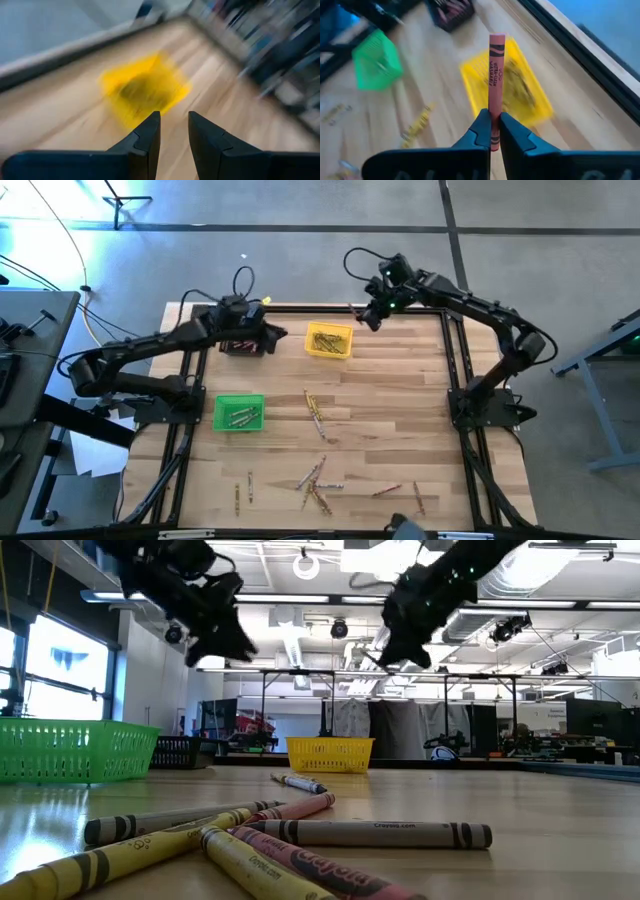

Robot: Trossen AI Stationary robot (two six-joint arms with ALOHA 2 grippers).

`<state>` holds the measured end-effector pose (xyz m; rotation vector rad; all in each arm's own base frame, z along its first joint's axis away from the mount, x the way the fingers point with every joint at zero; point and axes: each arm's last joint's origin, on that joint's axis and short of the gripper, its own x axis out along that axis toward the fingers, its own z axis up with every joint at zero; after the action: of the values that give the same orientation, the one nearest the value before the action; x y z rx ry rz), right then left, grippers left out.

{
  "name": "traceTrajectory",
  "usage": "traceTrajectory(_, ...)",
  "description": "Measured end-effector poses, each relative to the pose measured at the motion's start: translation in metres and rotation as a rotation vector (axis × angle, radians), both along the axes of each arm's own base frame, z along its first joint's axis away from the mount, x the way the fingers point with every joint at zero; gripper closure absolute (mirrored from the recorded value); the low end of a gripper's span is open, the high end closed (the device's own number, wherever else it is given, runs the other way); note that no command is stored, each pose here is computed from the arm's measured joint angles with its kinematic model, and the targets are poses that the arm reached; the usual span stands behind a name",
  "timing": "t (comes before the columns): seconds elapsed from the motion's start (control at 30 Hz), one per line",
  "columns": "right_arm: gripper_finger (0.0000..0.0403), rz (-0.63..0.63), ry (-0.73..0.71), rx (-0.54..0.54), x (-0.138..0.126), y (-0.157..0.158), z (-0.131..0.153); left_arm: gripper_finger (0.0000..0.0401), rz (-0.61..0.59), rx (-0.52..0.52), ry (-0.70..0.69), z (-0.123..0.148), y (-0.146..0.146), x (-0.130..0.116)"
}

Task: Sort crayons
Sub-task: Put the red crayon into the black bin

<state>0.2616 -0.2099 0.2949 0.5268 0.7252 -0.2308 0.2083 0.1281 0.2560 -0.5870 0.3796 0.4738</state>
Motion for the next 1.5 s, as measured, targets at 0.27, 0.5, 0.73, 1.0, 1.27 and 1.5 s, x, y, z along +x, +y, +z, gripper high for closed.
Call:
traceTrajectory(0.27,0.0398,0.037,-0.292,-0.104,0.044,0.032,0.031,0.0322,-0.004,0.031,-0.58,0.003,0.007,0.014)
traceTrajectory(0.5,0.0398,0.026,-0.403,-0.159,0.061,0.051,0.042,0.0308,-0.017,0.1,-0.602,0.018,0.012,0.042)
traceTrajectory(0.73,0.0398,0.006,-0.399,-0.156,0.062,0.051,0.042,0.0266,-0.123,0.164,-0.576,0.037,0.013,0.059)
traceTrajectory(1.0,0.0398,0.007,-0.401,-0.15,0.063,0.053,0.042,0.023,-0.087,0.203,-0.553,0.037,0.016,0.059)
traceTrajectory(1.27,0.0398,0.005,-0.446,-0.171,0.069,0.057,0.045,0.0222,-0.057,0.171,-0.562,0.035,0.013,0.062)
traceTrajectory(1.5,0.0398,-0.012,-0.447,-0.138,0.078,0.059,0.038,0.0222,-0.068,0.118,-0.567,0.031,0.008,0.067)
